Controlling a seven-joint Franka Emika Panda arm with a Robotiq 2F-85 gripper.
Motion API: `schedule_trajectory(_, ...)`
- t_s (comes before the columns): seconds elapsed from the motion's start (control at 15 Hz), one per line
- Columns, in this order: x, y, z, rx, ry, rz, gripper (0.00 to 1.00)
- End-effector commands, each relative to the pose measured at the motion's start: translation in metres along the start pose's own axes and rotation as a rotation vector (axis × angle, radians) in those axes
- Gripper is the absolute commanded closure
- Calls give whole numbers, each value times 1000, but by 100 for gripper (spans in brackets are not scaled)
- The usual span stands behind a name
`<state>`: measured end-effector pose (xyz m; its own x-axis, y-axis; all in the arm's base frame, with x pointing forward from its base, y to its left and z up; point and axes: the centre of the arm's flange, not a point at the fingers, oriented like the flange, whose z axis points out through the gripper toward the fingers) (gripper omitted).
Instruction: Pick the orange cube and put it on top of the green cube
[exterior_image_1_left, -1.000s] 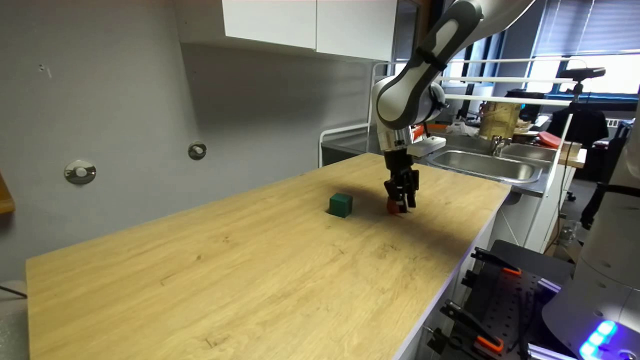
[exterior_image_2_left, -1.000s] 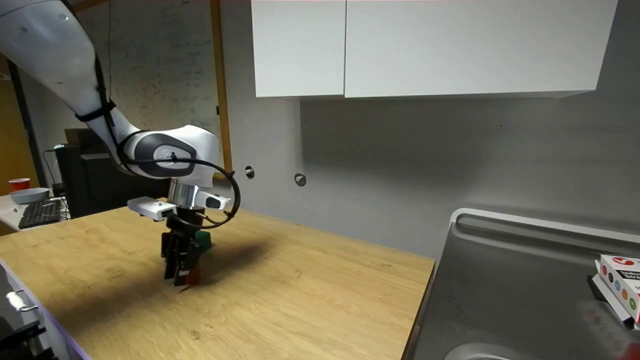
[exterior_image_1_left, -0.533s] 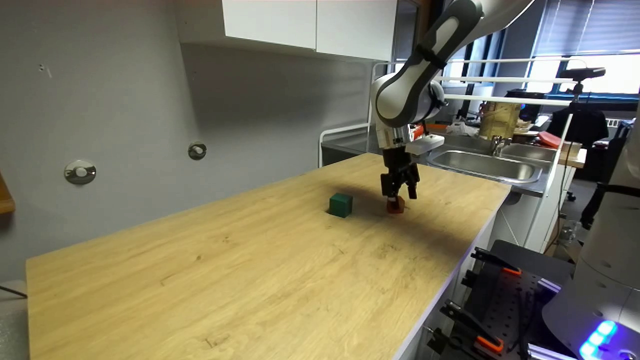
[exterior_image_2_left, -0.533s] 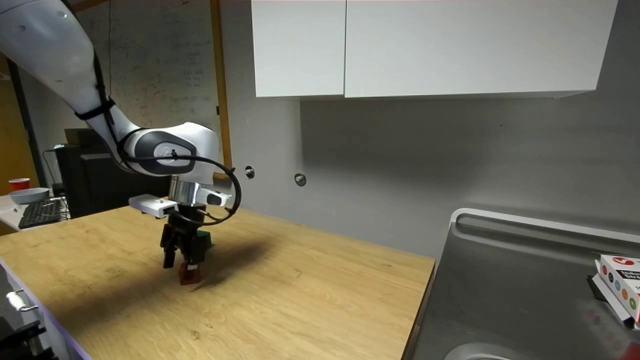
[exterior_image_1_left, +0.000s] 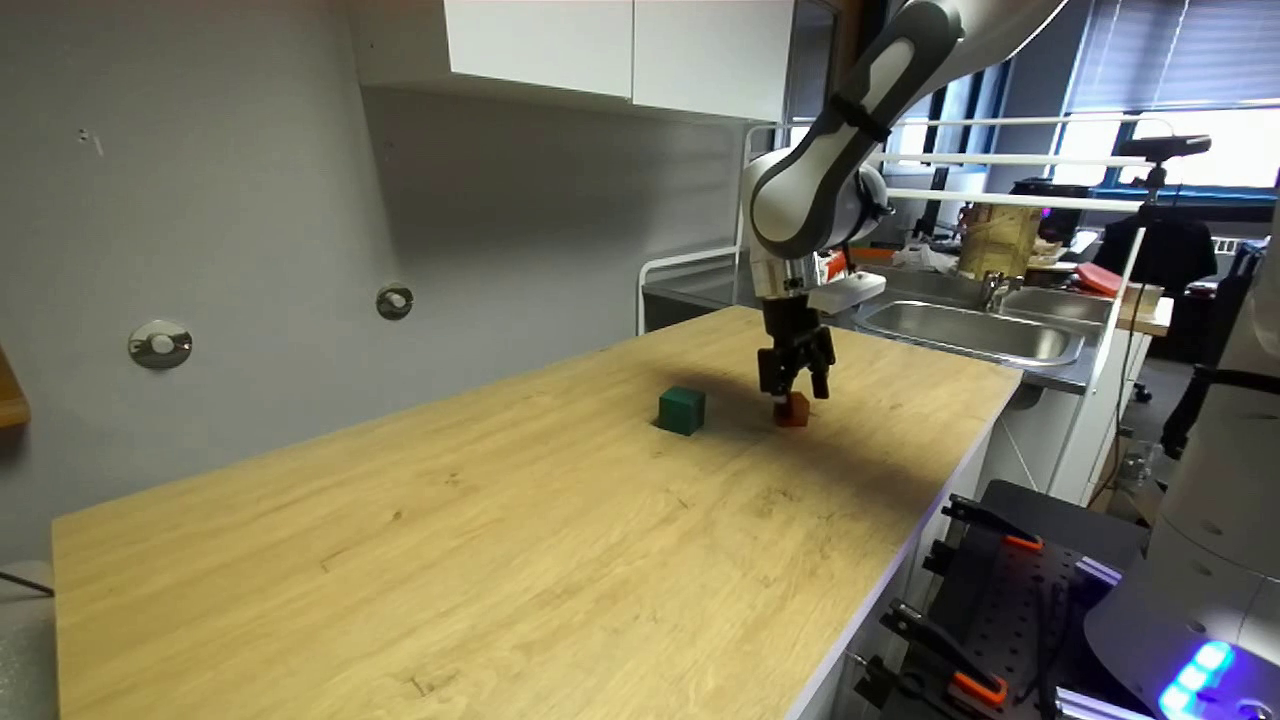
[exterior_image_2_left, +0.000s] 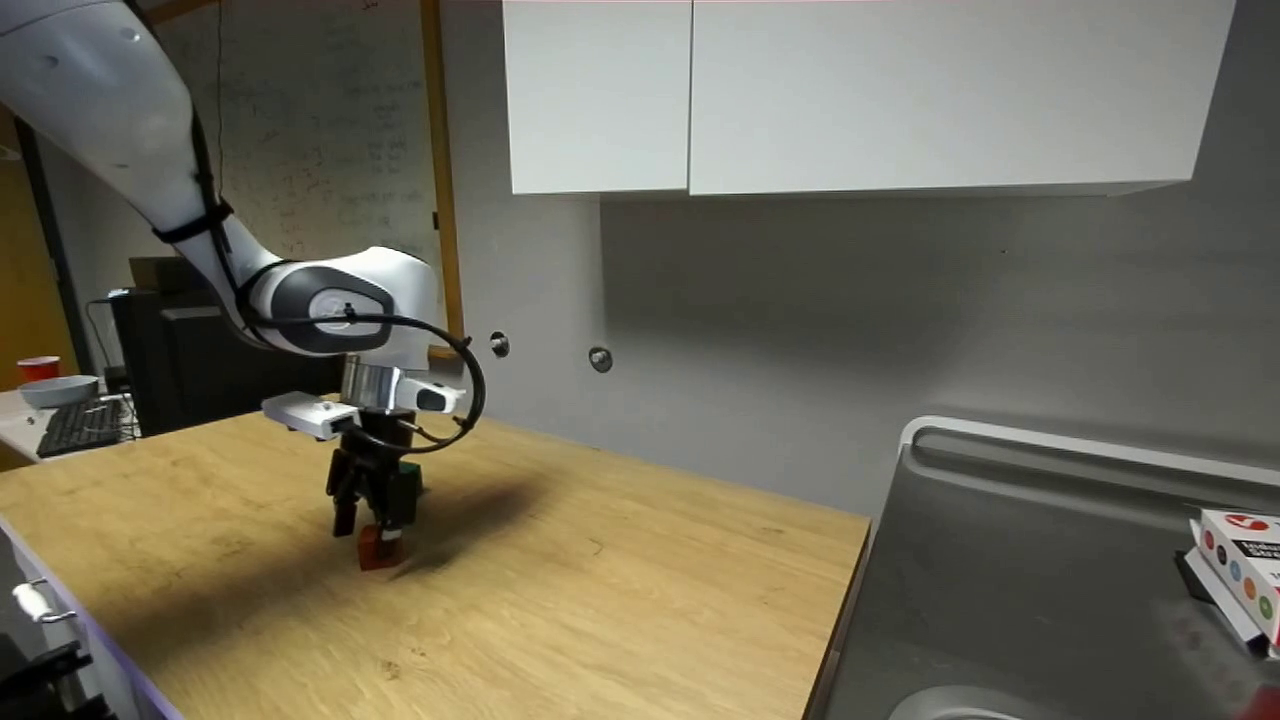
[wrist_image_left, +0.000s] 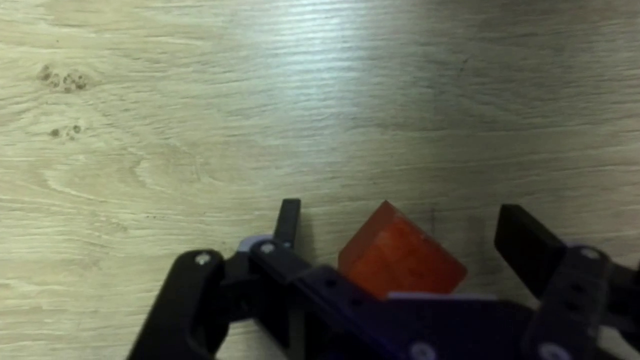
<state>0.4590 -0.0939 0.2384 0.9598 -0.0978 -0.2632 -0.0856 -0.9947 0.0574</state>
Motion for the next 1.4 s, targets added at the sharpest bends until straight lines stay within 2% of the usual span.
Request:
schedule_trajectory(0.0,11,-3,2,-4,11,9,0)
schedule_trajectory(0.07,13,-3,3,-6,13,9,25)
schedule_trajectory(0.13,14,-3,4,-7,14,8,27)
schedule_trajectory(0.2,14,-2,5,-10,15,8,33)
schedule_trajectory(0.33,15,-2,5,-13,21,7,51)
schedule_trajectory(0.6,16,-1,1,-19,32,6,80)
schedule_trajectory(1.07,21,-7,-12,-40,53,-9,79)
schedule_trajectory(1.33,28,-21,-28,-67,78,-41,79)
